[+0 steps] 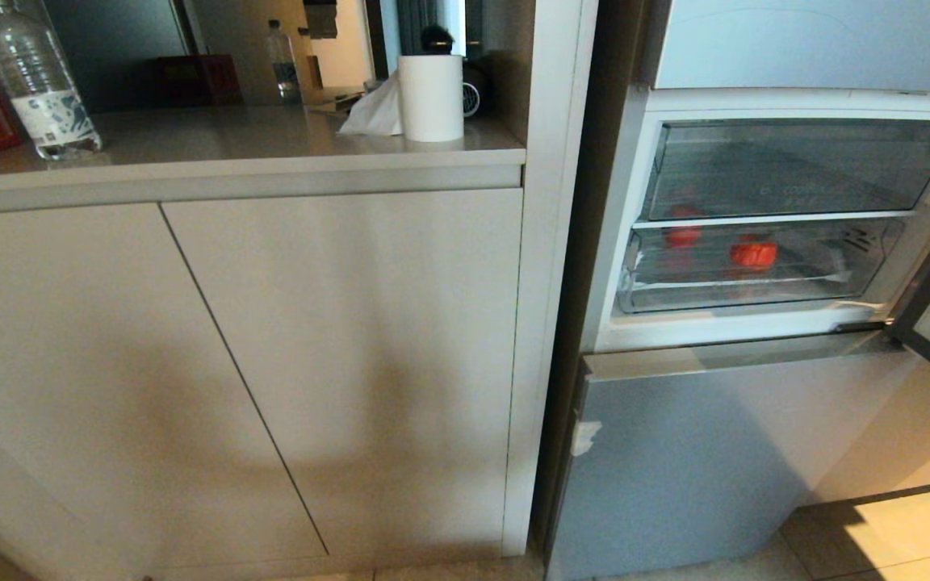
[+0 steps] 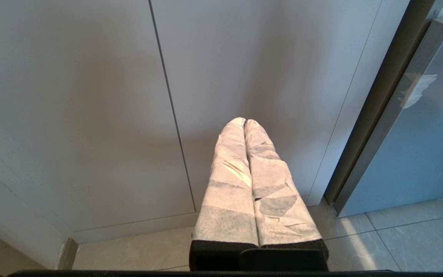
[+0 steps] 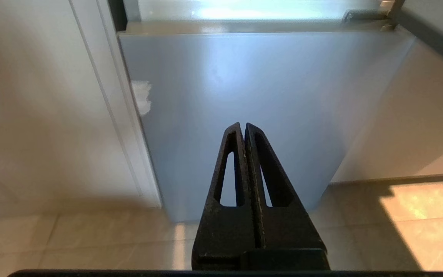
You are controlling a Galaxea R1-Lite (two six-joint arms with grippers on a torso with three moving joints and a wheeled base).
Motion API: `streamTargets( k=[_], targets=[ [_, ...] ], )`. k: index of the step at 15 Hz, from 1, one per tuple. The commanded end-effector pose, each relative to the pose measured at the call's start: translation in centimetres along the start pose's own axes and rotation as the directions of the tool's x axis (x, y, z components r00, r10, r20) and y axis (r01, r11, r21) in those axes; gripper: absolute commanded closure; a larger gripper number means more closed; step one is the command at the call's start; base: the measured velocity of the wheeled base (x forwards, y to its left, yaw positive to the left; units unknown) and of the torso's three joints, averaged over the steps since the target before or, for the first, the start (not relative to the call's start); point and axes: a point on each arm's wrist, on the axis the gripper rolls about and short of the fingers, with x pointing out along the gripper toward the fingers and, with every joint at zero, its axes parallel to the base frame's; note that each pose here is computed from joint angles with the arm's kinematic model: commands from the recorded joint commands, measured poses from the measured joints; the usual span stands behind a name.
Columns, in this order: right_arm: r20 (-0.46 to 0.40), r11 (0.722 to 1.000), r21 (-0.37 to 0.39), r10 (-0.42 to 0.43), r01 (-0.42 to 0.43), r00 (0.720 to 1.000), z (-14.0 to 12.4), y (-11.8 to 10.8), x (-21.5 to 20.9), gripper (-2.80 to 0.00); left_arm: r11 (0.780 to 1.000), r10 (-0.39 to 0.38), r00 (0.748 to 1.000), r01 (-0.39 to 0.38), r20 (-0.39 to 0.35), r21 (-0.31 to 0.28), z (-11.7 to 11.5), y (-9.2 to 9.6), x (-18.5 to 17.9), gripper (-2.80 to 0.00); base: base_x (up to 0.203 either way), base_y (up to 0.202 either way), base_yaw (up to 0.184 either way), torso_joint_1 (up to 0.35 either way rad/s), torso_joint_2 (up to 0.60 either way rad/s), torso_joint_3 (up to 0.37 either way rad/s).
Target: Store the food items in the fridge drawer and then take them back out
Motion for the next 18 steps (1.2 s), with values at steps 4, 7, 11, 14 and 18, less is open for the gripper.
streamTargets(
  k=[4, 7, 11, 14, 18],
  targets=[
    [-0.075, 0.997, 0.076, 0.002, 0.004, 0.997, 5.3, -0.1, 1.5, 0.0, 1.0, 0.001, 1.0, -0.001, -0.001, -0.001, 0.0, 0.0, 0.0, 0.0, 0.0, 0.0, 0.0, 0.0, 0.0, 0.0],
    [-0.057, 0.997, 0.082, 0.006, -0.001, 0.998, 4.5, -0.1, 1.1, 0.0, 1.0, 0.001, 1.0, -0.001, -0.001, -0.001, 0.0, 0.0, 0.0, 0.0, 0.0, 0.0, 0.0, 0.0, 0.0, 0.0],
    [-0.06, 0.997, 0.078, 0.0, 0.005, 0.998, 4.2, -0.1, 1.1, 0.0, 1.0, 0.001, 1.0, -0.001, -0.001, -0.001, 0.0, 0.0, 0.0, 0.0, 0.0, 0.0, 0.0, 0.0, 0.0, 0.0],
    [-0.092, 0.997, 0.076, 0.008, -0.001, 0.996, 5.2, -0.1, 1.7, 0.0, 1.0, 0.001, 1.0, -0.001, -0.001, -0.001, 0.0, 0.0, 0.0, 0.0, 0.0, 0.0, 0.0, 0.0, 0.0, 0.0],
    [-0.252, 0.995, 0.094, 0.053, -0.03, 0.966, 9.8, -0.1, 6.7, 0.0, 1.0, 0.001, 1.0, -0.001, -0.001, -0.001, 0.0, 0.0, 0.0, 0.0, 0.0, 0.0, 0.0, 0.0, 0.0, 0.0]
  ],
)
